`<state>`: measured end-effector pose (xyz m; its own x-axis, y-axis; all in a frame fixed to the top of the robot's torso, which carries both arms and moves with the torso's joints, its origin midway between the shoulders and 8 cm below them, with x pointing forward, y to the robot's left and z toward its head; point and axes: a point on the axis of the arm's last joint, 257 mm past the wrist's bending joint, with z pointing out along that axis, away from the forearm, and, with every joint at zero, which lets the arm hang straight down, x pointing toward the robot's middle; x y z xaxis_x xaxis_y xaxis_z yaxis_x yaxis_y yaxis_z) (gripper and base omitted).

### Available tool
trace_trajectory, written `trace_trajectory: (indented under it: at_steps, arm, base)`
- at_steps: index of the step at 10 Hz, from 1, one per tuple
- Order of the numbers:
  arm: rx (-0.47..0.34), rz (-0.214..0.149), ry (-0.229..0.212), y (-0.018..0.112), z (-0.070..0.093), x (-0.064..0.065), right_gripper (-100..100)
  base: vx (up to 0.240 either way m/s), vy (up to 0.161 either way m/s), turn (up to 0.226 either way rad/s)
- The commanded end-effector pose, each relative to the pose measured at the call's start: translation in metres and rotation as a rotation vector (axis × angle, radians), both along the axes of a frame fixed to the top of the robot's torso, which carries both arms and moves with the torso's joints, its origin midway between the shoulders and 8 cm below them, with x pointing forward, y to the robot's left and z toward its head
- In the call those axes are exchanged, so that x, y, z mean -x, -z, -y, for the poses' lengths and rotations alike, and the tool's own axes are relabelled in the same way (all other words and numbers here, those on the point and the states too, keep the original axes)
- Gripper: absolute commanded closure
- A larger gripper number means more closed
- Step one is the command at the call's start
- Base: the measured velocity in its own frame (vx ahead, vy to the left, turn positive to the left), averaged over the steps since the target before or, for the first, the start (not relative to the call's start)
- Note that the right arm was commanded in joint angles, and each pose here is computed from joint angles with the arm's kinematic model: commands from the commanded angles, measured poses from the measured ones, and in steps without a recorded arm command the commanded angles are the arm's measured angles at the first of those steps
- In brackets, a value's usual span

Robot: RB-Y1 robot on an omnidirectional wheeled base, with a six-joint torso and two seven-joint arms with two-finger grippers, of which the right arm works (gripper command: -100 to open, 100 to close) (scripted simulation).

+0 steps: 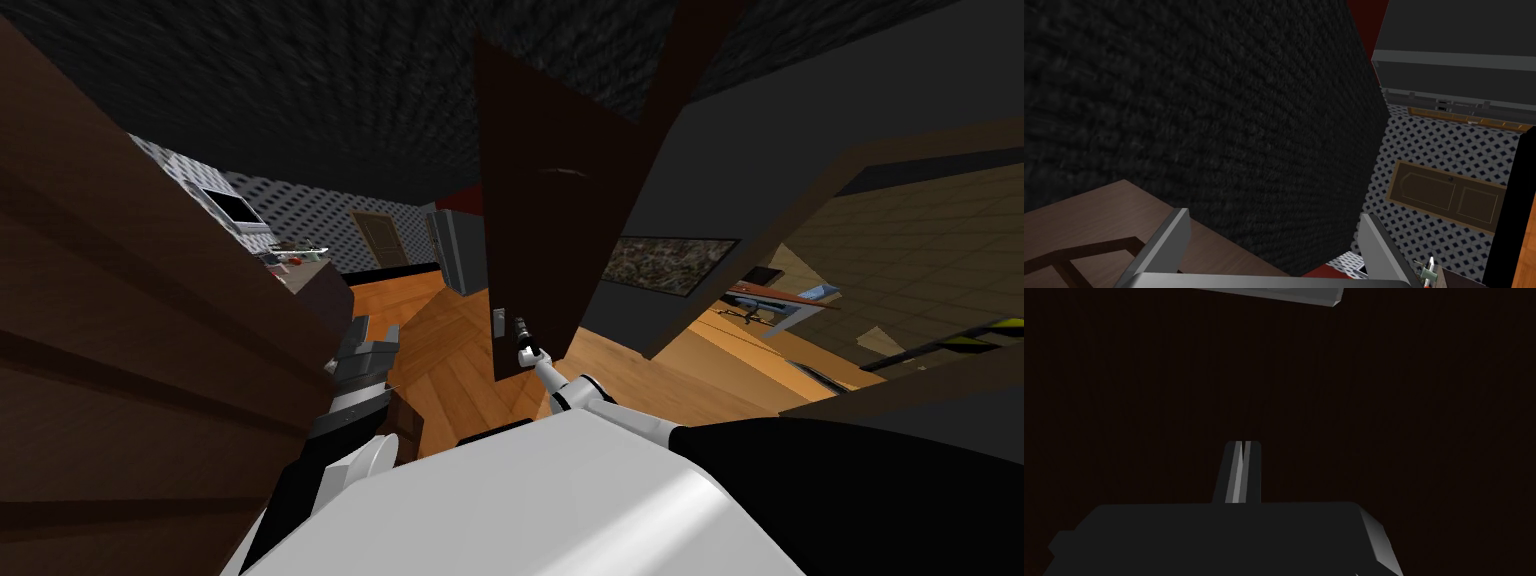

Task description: Push the door open

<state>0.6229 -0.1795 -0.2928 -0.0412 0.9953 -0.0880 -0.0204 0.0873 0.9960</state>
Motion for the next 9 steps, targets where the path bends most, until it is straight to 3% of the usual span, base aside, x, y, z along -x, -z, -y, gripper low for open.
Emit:
trace_trajectory:
  at_steps: [1,5,7,9]
  arm:
    - [-0.010,-0.004,-0.010,0.001,-0.008,0.001,-100]
    - [-0.078,-0.021,-0.055,0.003,-0.058,0.007,-100]
    - [-0.043,-0.011,-0.032,0.003,-0.033,0.007,-100]
    - [-0.020,-0.003,-0.017,0.002,-0.018,0.006,-100]
  base:
    - [-0.280,-0.008,-0.005]
    - [-0.254,0.038,0.003]
    - [0.002,0.012,0.008]
    - [0.207,-0.049,0.024]
